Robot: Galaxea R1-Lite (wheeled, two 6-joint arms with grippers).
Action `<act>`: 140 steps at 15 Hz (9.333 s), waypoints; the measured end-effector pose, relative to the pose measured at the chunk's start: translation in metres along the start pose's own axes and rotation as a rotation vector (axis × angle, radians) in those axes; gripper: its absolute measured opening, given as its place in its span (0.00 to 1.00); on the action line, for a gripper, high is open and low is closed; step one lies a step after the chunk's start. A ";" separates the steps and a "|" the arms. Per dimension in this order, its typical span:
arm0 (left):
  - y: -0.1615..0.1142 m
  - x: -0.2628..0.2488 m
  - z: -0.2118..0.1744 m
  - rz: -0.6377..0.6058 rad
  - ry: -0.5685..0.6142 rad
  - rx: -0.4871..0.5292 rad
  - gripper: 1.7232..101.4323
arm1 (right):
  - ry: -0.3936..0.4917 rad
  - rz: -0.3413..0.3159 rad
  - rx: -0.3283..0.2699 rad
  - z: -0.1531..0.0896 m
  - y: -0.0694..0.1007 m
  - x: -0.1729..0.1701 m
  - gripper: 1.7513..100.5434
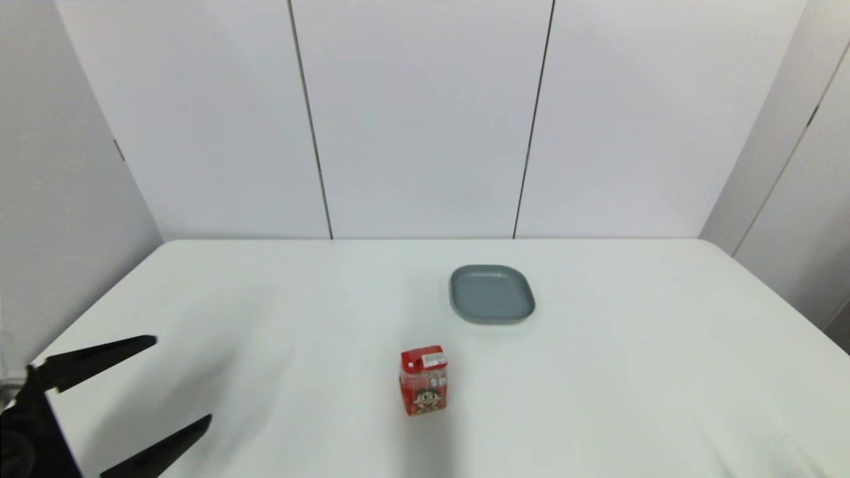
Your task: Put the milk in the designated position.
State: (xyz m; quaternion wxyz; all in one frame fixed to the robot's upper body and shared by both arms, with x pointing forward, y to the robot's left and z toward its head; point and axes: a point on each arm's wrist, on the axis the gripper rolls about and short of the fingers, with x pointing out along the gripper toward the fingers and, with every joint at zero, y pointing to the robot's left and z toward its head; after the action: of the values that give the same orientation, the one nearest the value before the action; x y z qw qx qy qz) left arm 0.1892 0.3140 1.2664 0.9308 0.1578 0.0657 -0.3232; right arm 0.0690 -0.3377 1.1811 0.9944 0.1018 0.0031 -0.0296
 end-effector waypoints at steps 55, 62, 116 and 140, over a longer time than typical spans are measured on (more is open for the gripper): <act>0.029 0.445 0.055 -0.333 -0.298 0.073 0.21 | 0.000 0.000 0.000 0.000 0.000 0.000 0.96; 0.025 0.458 0.026 -0.343 -0.255 0.058 0.21 | 0.000 0.000 0.000 0.000 0.000 0.000 0.96; -0.066 -0.091 -0.037 0.663 -0.356 0.059 0.96 | 0.000 0.000 0.000 0.000 0.000 0.000 0.96; -0.082 -0.087 -0.088 0.679 -0.145 -0.343 0.96 | 0.000 0.000 0.000 0.000 0.000 0.000 0.96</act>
State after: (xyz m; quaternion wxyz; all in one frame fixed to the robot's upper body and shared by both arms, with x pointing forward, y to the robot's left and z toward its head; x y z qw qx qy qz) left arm 0.0689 0.3332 1.1827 0.9999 -0.0105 -0.0033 0.0088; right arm 0.0690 -0.3377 1.1811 0.9944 0.1018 0.0031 -0.0294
